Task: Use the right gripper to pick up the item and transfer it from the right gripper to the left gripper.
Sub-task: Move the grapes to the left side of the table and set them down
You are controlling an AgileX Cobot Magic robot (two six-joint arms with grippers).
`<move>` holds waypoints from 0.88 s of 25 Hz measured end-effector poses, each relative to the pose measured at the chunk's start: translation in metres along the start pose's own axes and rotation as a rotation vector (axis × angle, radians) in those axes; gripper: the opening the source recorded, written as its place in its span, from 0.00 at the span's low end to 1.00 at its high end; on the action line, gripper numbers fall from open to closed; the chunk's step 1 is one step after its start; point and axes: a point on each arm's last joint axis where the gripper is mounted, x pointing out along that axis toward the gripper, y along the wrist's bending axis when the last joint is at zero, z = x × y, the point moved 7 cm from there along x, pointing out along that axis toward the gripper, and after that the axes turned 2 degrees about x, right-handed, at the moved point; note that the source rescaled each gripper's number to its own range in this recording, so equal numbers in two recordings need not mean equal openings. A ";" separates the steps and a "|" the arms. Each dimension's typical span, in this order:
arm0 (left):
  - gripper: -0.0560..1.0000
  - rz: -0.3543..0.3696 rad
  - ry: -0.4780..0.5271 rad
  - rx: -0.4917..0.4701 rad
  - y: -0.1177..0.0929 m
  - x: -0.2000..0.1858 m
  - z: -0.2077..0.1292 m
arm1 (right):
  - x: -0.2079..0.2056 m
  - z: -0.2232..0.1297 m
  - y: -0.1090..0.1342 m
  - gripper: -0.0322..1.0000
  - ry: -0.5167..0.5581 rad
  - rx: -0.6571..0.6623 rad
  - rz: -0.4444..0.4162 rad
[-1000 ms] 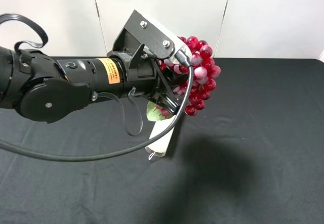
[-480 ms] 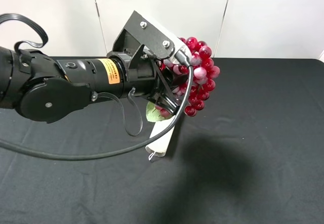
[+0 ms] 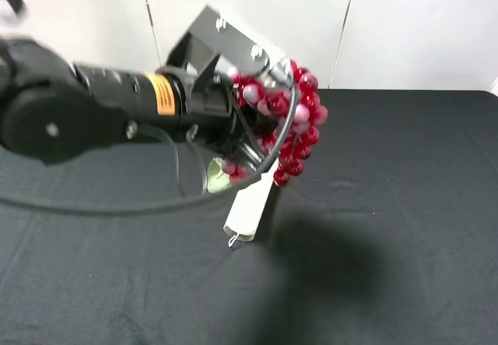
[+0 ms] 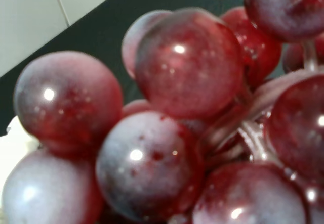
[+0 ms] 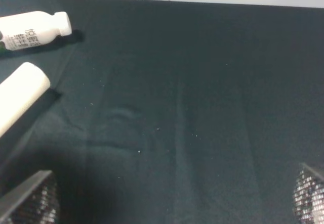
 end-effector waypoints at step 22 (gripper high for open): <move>0.06 0.278 0.536 -0.424 0.125 -0.080 0.021 | 0.000 0.000 0.000 1.00 0.000 -0.001 -0.002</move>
